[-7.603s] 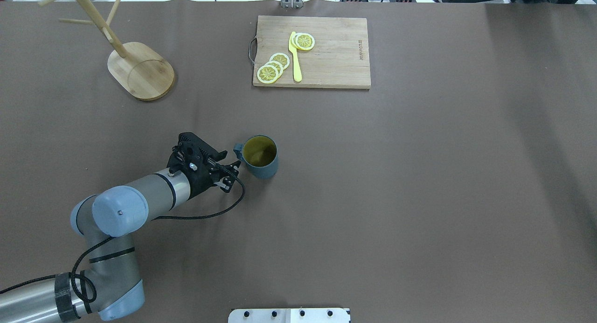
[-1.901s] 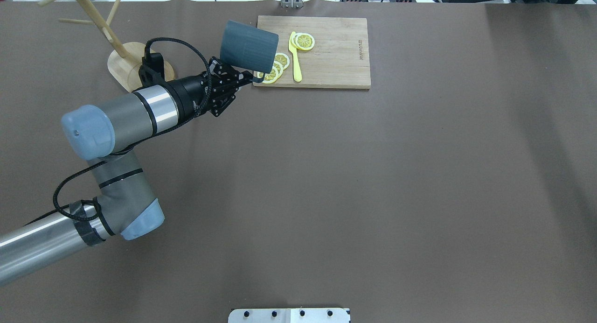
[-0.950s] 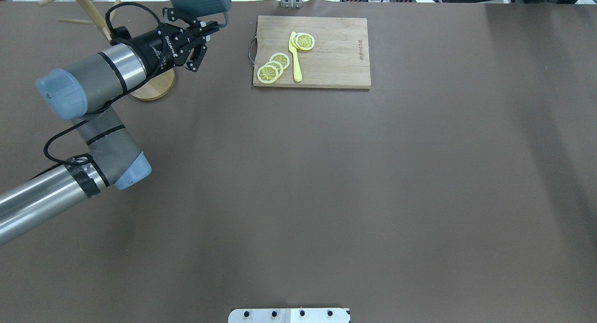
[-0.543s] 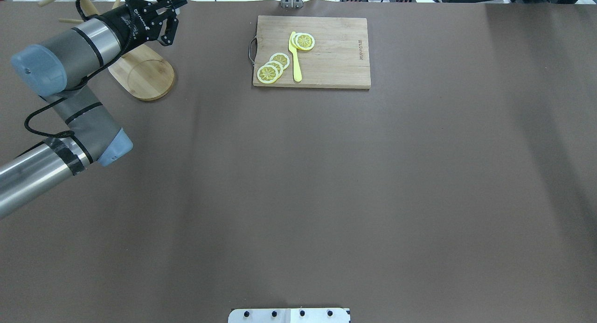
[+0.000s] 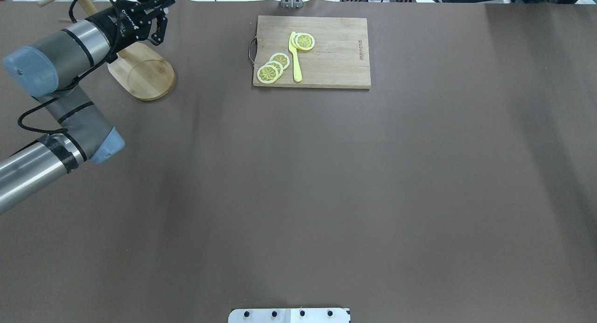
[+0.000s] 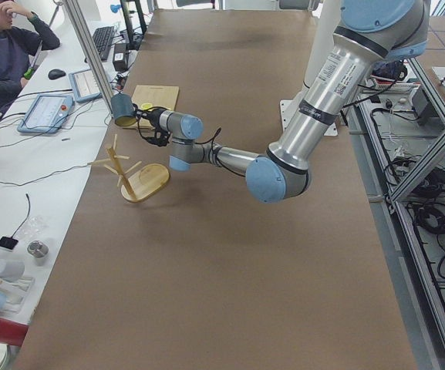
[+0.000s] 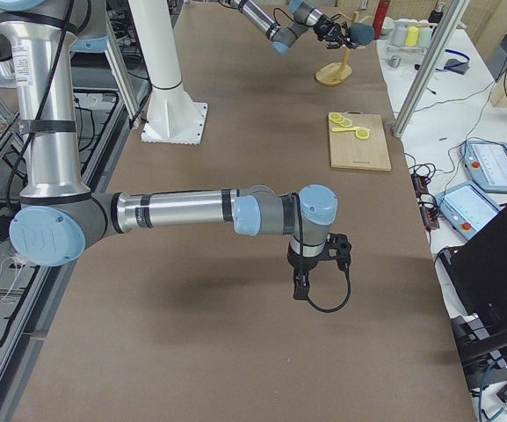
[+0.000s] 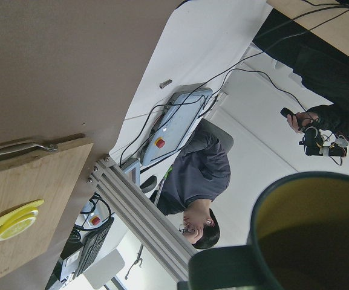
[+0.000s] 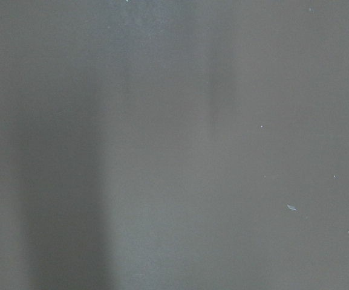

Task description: Hang cup on storage rack

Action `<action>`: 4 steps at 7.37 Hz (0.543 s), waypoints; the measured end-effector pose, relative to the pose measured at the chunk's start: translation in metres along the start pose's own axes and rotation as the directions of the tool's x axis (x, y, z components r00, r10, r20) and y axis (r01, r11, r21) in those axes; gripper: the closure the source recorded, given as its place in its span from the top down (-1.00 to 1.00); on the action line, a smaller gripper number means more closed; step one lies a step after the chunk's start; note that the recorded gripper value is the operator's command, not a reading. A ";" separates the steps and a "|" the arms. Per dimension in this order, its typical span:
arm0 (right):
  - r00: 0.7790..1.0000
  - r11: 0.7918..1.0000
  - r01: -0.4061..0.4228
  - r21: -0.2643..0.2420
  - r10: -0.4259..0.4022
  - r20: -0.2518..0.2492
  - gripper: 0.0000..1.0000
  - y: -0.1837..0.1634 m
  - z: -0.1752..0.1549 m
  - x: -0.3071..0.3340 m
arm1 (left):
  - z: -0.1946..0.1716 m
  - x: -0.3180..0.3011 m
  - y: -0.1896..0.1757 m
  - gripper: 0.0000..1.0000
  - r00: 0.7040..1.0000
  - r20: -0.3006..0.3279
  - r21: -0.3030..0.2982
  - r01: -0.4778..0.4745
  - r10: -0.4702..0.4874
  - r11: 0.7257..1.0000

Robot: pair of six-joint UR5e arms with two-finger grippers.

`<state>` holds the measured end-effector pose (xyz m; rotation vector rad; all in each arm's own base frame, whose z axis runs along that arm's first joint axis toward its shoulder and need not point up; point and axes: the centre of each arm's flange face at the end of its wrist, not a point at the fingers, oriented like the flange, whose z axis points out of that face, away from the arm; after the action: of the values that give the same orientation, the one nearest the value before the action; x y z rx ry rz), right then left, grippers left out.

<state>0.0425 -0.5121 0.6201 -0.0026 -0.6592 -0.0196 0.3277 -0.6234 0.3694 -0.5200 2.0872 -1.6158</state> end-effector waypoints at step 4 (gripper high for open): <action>1.000 1.000 0.001 0.002 -0.001 0.000 1.00 0.000 -0.001 -0.001 | -0.009 0.000 -0.019 -1.00 0.999 -0.007 -0.036 0.038 -0.039 0.999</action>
<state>0.0425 -0.5122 0.6190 -0.0006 -0.6588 -0.0195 0.3228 -0.6210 0.3901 -0.5704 2.1281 -1.6064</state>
